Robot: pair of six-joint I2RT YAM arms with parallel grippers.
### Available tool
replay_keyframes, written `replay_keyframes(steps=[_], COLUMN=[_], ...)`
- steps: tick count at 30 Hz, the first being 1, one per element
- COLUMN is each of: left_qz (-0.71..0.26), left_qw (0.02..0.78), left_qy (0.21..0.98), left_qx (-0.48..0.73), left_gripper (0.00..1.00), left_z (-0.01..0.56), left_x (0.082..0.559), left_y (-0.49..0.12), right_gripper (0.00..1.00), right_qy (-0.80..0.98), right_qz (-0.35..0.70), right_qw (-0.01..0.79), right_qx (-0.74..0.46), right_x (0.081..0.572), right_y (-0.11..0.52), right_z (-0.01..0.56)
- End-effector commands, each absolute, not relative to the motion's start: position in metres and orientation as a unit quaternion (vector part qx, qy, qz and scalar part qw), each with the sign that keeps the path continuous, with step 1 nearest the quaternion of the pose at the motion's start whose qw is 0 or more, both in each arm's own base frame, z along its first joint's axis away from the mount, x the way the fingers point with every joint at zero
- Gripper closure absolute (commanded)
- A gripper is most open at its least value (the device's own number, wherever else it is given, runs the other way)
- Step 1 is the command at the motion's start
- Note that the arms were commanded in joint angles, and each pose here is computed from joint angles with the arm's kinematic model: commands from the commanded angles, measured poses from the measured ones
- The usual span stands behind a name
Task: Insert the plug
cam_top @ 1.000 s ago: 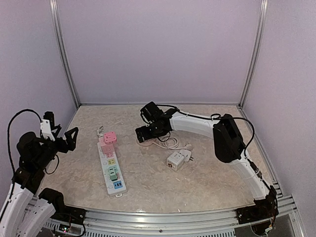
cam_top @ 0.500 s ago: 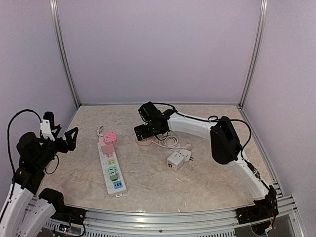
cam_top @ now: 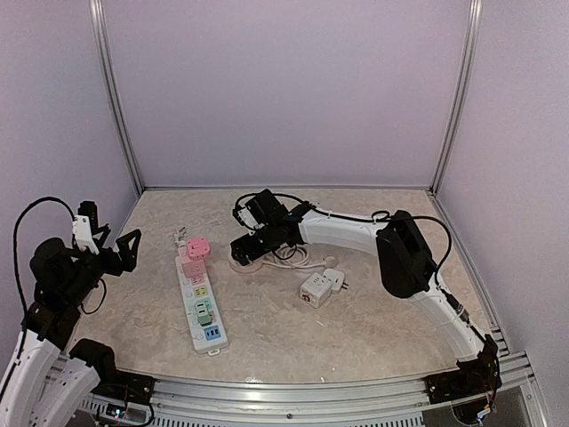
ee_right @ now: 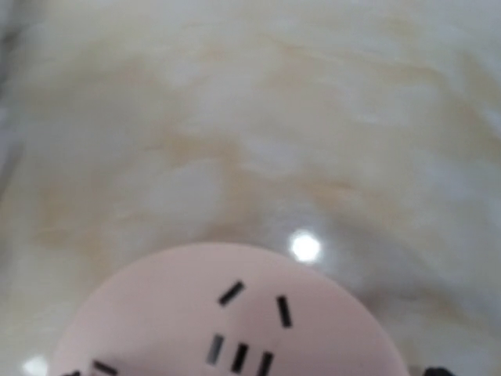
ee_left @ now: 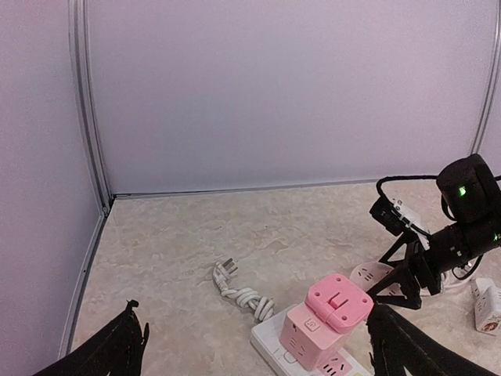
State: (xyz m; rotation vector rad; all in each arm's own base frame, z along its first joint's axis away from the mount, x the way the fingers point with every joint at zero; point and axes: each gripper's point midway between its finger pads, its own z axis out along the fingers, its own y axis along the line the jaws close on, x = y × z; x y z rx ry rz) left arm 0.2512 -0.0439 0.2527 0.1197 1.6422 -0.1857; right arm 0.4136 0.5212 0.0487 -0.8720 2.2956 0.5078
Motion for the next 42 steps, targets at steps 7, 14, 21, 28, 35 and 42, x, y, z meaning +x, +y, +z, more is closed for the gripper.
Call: replay_keyframes(steps=[7,14,21,28,35,42], left_qz=[-0.079,-0.081,-0.085,-0.093,-0.107,-0.112], left_qw=[0.677,0.676,0.676,0.67,0.657,0.665], left_qy=[0.729,0.73,0.73,0.733,0.743,0.736], left_qx=[0.061,0.062,0.065,0.066,0.063,0.066], left_gripper=[0.04,0.04,0.04,0.04,0.05,0.05], left_z=[0.25,0.249,0.248,0.245,0.236,0.238], left_x=[0.249,0.248,0.248,0.247,0.246,0.244], left_y=[-0.044,-0.045,-0.046,-0.049,-0.052,-0.054], right_gripper=[0.19,0.26,0.28,0.25,0.14,0.05], right_qy=[0.825,0.839,0.851,0.844,0.85,0.919], right_qz=[0.207,0.192,0.155,0.147,0.17,-0.015], right_qw=[0.167,0.139,0.143,0.178,0.268,0.207], right_qx=[-0.498,-0.49,-0.481,-0.484,-0.42,-0.336], right_x=[0.29,0.265,0.255,0.26,0.281,0.283], right_y=[0.486,0.449,0.413,0.415,0.425,0.338], right_z=[-0.019,-0.023,-0.018,0.016,0.099,0.092])
